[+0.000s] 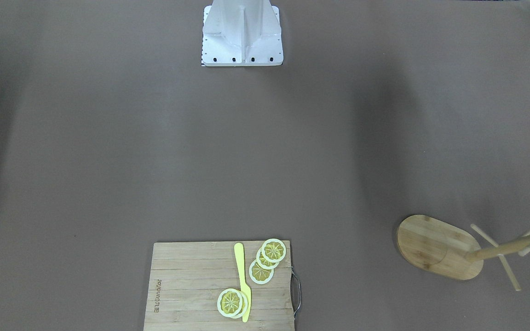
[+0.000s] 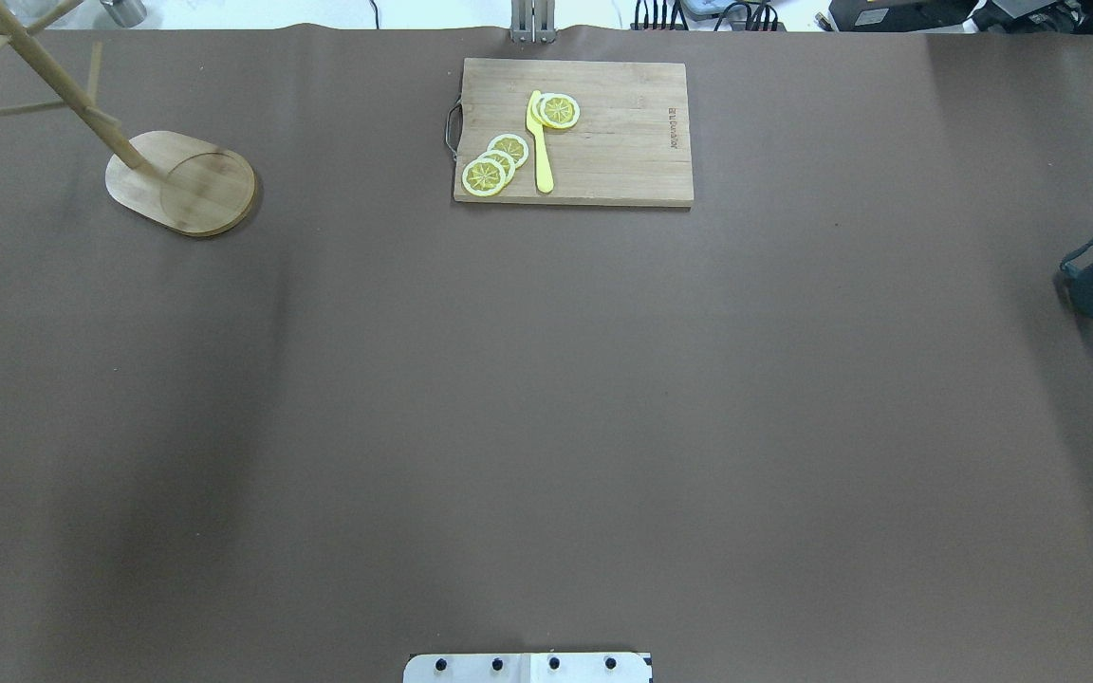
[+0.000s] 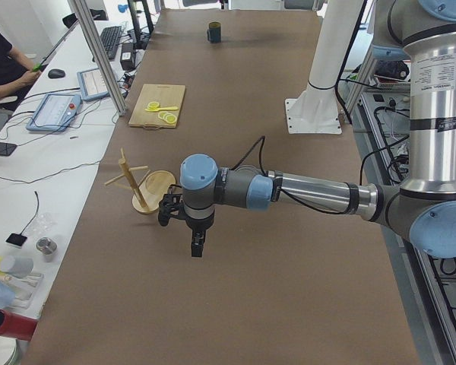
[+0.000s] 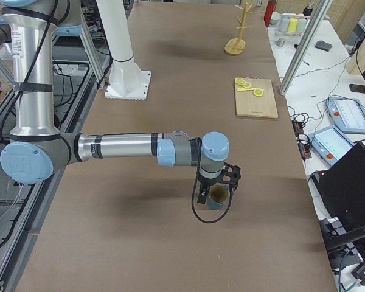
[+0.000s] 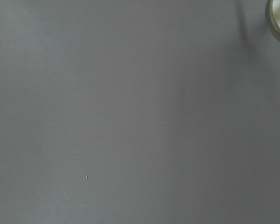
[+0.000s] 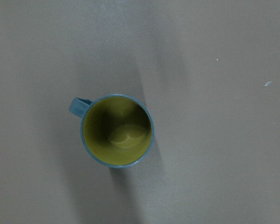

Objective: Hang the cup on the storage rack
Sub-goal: 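Carry the blue mug in the right gripper toward the table center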

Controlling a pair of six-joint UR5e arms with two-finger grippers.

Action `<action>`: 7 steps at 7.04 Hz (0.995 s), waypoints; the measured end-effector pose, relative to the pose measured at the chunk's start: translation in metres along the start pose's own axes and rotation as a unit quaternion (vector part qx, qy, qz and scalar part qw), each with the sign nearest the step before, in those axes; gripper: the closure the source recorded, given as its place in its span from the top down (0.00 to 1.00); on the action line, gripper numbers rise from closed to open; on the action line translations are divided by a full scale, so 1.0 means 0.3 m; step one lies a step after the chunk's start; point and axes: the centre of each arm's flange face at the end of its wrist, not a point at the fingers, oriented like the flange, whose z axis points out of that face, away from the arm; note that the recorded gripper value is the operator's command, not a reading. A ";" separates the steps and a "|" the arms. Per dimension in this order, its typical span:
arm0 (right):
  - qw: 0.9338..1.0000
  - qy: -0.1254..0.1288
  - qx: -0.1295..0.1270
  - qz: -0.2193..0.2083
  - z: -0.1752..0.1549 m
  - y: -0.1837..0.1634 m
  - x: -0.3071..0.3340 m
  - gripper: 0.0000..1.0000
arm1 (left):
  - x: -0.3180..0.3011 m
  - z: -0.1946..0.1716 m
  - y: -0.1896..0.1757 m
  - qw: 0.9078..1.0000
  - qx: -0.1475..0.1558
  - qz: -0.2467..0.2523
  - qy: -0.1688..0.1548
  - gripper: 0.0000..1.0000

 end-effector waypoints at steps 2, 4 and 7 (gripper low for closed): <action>1.000 0.006 0.004 -0.006 -0.007 -0.007 -0.005 1.00 | -0.002 0.002 0.001 1.000 0.000 0.000 0.000 0.98; 1.000 0.008 0.006 -0.006 -0.011 -0.017 -0.015 1.00 | -0.002 0.002 0.001 1.000 0.000 0.001 0.000 0.98; 1.000 0.009 0.004 -0.006 -0.005 -0.018 -0.010 1.00 | -0.003 0.006 0.001 1.000 0.000 0.001 0.000 0.98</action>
